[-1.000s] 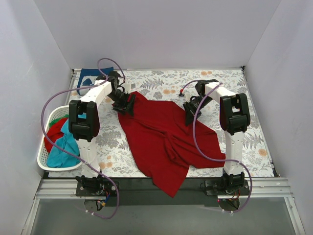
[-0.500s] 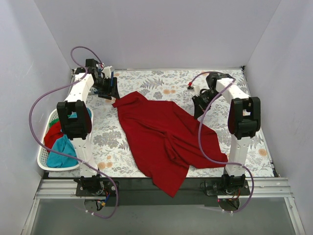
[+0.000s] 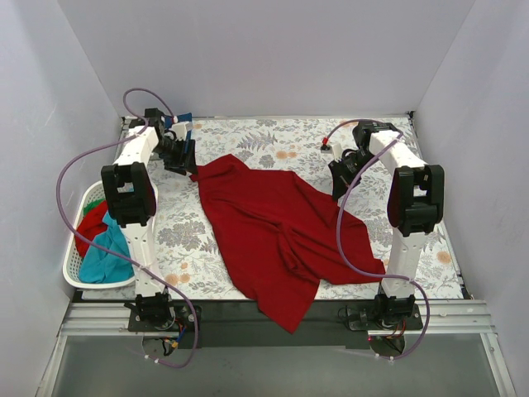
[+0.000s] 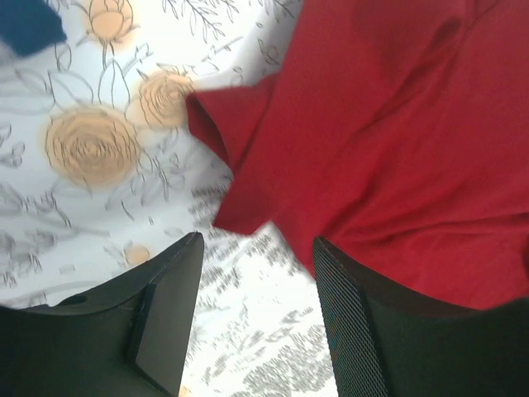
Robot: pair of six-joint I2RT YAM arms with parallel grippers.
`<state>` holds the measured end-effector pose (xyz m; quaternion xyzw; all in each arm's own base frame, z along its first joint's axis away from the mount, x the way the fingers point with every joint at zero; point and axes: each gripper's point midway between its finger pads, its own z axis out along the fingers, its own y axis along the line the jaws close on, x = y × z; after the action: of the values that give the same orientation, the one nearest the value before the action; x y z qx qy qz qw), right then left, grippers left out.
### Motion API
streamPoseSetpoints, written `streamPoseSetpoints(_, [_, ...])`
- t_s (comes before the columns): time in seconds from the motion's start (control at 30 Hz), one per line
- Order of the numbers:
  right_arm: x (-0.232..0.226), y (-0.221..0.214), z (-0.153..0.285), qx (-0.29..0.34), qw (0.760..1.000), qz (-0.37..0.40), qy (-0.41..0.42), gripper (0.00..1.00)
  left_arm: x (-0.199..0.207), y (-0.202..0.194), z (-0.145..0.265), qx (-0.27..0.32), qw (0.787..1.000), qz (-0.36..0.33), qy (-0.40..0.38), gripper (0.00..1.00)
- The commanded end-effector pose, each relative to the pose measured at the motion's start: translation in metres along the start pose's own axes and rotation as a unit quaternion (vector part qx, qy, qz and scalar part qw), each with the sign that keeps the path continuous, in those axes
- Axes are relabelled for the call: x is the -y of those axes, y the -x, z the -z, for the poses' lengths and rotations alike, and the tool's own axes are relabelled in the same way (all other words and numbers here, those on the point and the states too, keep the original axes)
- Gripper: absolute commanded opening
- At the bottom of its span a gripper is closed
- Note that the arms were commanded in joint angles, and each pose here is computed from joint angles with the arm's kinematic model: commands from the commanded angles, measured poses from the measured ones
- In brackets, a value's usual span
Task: Fold and stack the t-shirts
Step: Flatten the tshirt out
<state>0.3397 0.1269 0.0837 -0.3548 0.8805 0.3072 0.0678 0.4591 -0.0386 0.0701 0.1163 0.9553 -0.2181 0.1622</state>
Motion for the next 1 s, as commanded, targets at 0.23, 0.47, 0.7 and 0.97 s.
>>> streamPoseSetpoints(0.23, [0.002,0.006,0.011,0.001,1.000,0.004,-0.005,0.01,-0.018,0.008,-0.020,-0.006,0.999,-0.044,0.011,0.53])
streamPoseSetpoints(0.47, [0.009,0.006,0.015,-0.002,1.000,-0.002,-0.010,0.01,-0.009,0.010,-0.032,-0.005,0.998,-0.052,-0.019,0.48])
streamPoseSetpoints(0.7, [0.011,0.007,0.015,-0.005,1.000,-0.006,-0.010,0.01,0.005,0.013,-0.033,0.000,0.997,-0.059,-0.048,0.44])
streamPoseSetpoints(0.97, [0.012,0.008,0.017,-0.002,1.000,-0.010,-0.010,0.01,0.008,0.014,-0.028,-0.007,0.996,-0.067,-0.050,0.29])
